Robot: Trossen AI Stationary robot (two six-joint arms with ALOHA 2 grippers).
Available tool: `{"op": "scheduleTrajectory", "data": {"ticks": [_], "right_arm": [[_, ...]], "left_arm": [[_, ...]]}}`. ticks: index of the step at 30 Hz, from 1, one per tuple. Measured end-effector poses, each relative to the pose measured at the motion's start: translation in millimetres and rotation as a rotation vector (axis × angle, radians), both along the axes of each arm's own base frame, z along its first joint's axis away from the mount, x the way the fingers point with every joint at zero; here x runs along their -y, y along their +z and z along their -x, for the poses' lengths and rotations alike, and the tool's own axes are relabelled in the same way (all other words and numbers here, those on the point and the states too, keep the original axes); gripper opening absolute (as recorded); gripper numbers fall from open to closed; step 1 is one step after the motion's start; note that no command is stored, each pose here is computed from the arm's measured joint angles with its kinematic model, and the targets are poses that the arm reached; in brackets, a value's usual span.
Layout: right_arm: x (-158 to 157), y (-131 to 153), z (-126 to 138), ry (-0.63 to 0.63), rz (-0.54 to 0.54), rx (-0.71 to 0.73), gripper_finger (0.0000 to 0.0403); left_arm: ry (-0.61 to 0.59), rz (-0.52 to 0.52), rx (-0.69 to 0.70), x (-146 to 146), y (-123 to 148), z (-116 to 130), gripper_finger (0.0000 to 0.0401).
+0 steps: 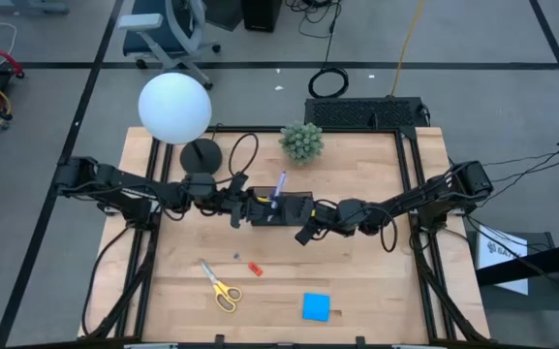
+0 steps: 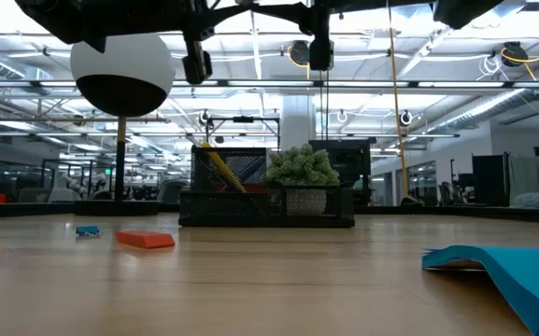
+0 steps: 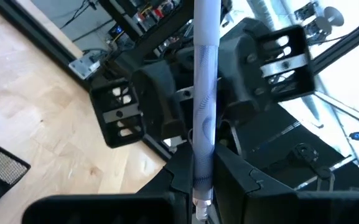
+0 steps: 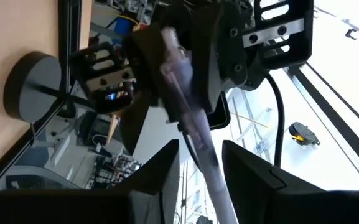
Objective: Pick and place office supplies into organizer
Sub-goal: Put the purple pen into the desk organizer
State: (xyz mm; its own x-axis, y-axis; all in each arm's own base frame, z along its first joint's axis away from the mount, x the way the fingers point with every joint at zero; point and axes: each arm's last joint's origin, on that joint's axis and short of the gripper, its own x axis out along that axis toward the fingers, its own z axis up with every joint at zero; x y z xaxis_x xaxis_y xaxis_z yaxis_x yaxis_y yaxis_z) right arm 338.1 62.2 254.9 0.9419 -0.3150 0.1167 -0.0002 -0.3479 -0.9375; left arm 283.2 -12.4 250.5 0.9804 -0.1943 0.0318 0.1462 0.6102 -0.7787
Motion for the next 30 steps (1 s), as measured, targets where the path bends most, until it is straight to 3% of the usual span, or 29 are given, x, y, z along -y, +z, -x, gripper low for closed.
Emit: {"op": "scheduleTrajectory", "data": {"ticks": [10, 24, 30], "right_arm": [[-2, 0, 1, -0.002, -0.039, 0.015, 0.0107], [-12, 0, 5, -0.126, -0.05, 0.002, 0.0102], [-19, 0, 7, -0.114, -0.063, 0.006, 0.0102]], "left_arm": [[-0.138, -0.008, 0.001, 4, 1, -49, 0.0041], [-0.117, -0.046, -0.005, -3, 2, -52, 0.0041], [-0.121, -0.058, -0.006, -3, 2, -51, 0.0041]]}}
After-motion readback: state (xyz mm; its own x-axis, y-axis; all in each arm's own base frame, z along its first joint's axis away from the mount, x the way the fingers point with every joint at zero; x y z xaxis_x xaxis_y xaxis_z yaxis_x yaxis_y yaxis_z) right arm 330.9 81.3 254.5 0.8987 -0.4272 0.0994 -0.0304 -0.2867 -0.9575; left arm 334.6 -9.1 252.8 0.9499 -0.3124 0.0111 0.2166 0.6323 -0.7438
